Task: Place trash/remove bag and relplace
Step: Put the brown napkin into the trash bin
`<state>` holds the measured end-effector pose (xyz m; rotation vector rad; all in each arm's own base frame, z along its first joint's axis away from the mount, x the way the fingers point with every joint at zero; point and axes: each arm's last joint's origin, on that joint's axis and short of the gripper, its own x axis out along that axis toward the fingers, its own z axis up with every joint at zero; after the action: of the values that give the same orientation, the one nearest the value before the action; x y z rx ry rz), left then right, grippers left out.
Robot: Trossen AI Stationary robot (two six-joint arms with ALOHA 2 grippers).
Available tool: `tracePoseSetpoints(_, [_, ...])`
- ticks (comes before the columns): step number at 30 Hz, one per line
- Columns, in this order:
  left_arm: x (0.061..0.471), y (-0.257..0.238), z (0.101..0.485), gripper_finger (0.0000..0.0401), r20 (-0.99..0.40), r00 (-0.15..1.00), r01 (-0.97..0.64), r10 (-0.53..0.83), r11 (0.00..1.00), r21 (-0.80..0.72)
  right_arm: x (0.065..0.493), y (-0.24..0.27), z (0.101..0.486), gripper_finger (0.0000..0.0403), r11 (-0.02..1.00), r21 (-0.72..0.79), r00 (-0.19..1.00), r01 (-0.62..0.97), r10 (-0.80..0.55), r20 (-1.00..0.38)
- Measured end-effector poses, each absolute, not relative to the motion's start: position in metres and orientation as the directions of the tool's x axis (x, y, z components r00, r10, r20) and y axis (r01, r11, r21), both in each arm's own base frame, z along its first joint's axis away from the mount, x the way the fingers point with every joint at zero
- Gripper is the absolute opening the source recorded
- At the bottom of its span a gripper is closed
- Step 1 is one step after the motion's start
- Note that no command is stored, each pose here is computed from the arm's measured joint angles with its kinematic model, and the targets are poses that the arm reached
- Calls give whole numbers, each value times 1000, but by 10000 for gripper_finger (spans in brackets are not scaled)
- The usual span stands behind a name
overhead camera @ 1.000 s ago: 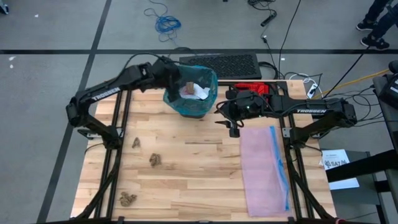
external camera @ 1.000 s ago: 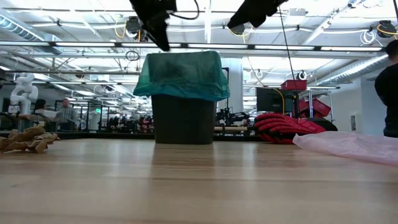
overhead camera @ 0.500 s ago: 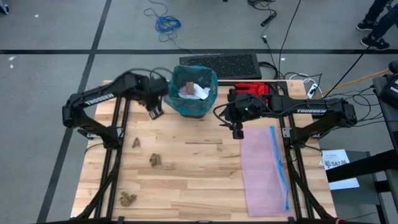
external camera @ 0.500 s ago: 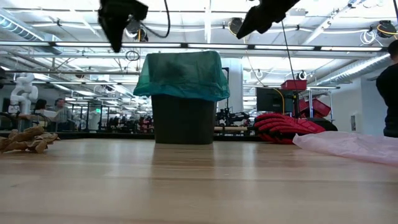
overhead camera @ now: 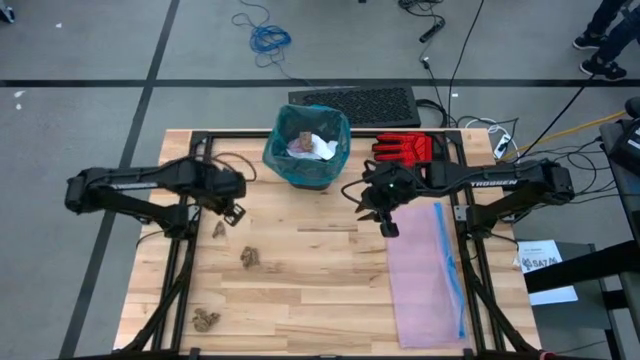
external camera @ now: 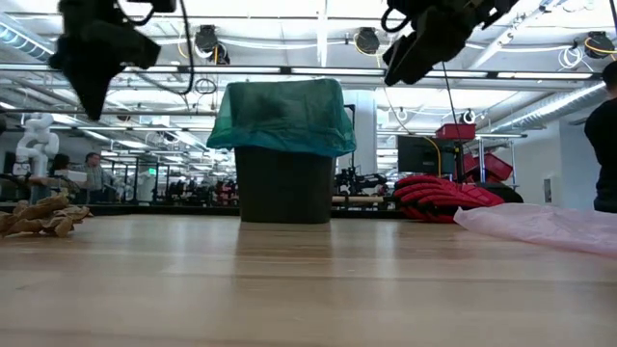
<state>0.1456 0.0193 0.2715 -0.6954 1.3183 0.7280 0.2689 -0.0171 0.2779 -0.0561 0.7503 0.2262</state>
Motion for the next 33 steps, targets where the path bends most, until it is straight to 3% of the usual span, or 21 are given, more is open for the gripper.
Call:
tracePoseSetpoints(6, [159, 6, 228, 1, -988, 142, -805, -59, 573, -149, 270, -15, 264, 61, 964, 83, 732, -253, 247, -635])
tracePoseSetpoints(11, [160, 0, 199, 1, -998, -11, -851, -58, 525, -21, 270, -12, 261, 55, 963, 112, 726, -247, 260, -637])
tracePoseSetpoints(17, [165, -3, 180, 8, -990, -143, -832, -14, 543, 113, 271, -6, 262, 54, 957, 108, 725, -270, 276, -631])
tracePoseSetpoints(33, [172, -4, 158, 161, -944, -321, -775, 72, 554, 305, 271, -4, 263, 54, 957, 118, 730, -265, 279, -624])
